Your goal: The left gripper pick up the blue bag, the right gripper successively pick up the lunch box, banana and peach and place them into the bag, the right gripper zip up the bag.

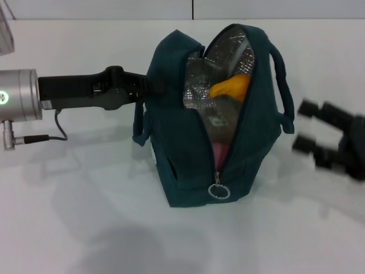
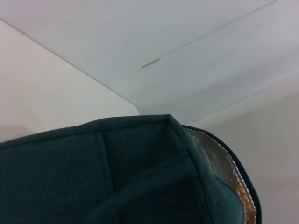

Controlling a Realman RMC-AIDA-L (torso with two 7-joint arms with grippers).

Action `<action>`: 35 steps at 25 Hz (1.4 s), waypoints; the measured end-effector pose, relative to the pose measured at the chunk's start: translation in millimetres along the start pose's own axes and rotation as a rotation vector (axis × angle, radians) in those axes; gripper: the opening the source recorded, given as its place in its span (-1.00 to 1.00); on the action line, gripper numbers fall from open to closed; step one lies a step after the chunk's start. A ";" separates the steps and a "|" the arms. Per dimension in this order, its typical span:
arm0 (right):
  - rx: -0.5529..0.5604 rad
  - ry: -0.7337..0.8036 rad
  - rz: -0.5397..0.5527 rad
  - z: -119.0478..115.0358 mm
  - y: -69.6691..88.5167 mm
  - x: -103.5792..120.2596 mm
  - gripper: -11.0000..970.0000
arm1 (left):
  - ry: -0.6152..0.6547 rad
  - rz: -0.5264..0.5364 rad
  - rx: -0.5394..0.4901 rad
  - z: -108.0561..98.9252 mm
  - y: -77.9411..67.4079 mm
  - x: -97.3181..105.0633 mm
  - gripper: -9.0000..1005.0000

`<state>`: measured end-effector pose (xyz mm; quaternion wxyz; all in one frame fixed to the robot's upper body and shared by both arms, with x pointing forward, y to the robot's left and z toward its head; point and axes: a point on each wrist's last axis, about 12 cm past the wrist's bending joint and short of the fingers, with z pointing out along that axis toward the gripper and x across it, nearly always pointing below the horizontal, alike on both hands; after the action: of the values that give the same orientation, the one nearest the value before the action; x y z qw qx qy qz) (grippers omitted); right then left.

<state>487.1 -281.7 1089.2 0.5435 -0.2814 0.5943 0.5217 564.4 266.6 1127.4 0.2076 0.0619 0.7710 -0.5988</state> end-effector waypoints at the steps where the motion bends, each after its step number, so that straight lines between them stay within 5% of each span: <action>1: -0.001 0.008 -0.040 -4.3 5.4 9.1 0.61 | -0.004 -0.003 -0.002 -0.5 0.8 0.8 -0.90; 9: -0.073 0.123 -0.164 -2.0 25.9 53.7 0.81 | -0.014 -0.013 -0.002 1.0 2.8 3.8 -0.90; 14: -0.122 0.238 -0.180 17.0 20.8 64.4 0.80 | -0.015 -0.012 0.001 2.2 2.3 3.3 -0.90; 26: -0.158 0.381 -0.233 60.7 13.1 75.8 0.79 | -0.013 -0.010 0.006 4.2 1.6 3.2 -0.90; 35: -0.132 0.356 -0.204 62.8 13.8 75.6 0.79 | -0.015 -0.011 0.005 3.1 2.4 4.5 -0.90</action>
<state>477.8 -201.8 1031.0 0.4604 -0.4626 0.6139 0.4440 561.9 263.6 1122.8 0.2099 0.0537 0.7684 -0.6022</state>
